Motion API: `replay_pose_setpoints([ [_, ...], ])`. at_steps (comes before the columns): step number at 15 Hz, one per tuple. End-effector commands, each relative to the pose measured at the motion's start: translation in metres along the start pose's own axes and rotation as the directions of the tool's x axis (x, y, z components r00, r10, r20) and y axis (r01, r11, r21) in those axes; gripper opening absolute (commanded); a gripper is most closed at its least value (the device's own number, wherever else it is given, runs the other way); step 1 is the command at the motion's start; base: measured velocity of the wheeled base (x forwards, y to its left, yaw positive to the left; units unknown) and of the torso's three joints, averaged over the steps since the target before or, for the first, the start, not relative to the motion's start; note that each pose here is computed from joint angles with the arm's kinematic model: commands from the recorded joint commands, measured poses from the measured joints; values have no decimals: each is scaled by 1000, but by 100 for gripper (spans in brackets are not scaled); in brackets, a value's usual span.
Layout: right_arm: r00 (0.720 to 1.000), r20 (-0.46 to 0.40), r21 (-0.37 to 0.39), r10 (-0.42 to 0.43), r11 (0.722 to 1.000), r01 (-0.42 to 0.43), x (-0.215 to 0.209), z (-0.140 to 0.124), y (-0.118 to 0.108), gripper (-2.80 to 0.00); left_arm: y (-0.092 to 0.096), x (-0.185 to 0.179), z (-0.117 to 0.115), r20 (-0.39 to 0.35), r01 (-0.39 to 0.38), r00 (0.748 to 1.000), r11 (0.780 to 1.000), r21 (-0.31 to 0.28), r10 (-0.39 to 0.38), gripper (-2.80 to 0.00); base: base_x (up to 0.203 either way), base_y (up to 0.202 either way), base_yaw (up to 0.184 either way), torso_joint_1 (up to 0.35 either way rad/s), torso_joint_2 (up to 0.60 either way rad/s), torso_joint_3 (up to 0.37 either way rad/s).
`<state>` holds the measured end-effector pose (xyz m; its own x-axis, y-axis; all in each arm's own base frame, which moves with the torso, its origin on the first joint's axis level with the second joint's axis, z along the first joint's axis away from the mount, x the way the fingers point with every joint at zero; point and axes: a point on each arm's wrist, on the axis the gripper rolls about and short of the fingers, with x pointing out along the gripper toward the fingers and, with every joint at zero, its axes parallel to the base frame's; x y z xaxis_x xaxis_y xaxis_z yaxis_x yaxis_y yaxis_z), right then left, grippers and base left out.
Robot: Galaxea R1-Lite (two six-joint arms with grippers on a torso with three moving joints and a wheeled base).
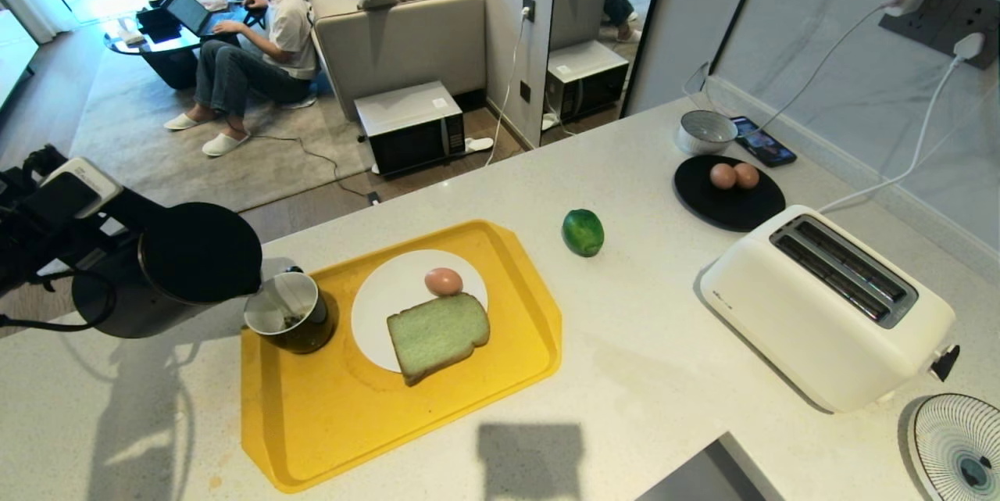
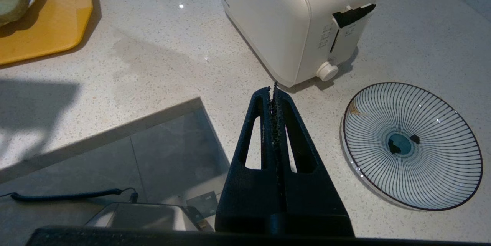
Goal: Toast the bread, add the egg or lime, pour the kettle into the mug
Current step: Pour water into a cup
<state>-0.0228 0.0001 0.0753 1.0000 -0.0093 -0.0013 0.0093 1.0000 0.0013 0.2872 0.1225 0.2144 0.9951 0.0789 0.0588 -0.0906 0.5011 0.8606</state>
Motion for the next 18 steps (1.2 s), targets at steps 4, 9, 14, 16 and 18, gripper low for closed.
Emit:
replay_pose_setpoints([
  [4,1000,-2,0,0,1000,0,0,0,0,-280,1,-1,1,4,-6,1000,1000,0,6,-280,0,0,0,0,0,0],
  [9,1000,0,0,0,1000,0,0,0,0,-280,5,-5,1,3,-19,1000,999,-37,19,-280,0,0,0,0,0,0],
  [14,1000,0,0,0,1000,0,0,0,0,-280,11,-19,-12,-48,-35,998,998,-44,33,-280,0,0,0,0,0,0],
  [16,1000,0,0,0,1000,0,0,0,0,-280,12,-23,-13,-55,-42,998,997,-67,38,-280,0,0,0,0,0,0],
  [18,1000,0,0,0,1000,0,0,0,0,-280,9,-25,-13,-62,-34,998,995,-89,28,-280,0,0,0,0,0,0],
])
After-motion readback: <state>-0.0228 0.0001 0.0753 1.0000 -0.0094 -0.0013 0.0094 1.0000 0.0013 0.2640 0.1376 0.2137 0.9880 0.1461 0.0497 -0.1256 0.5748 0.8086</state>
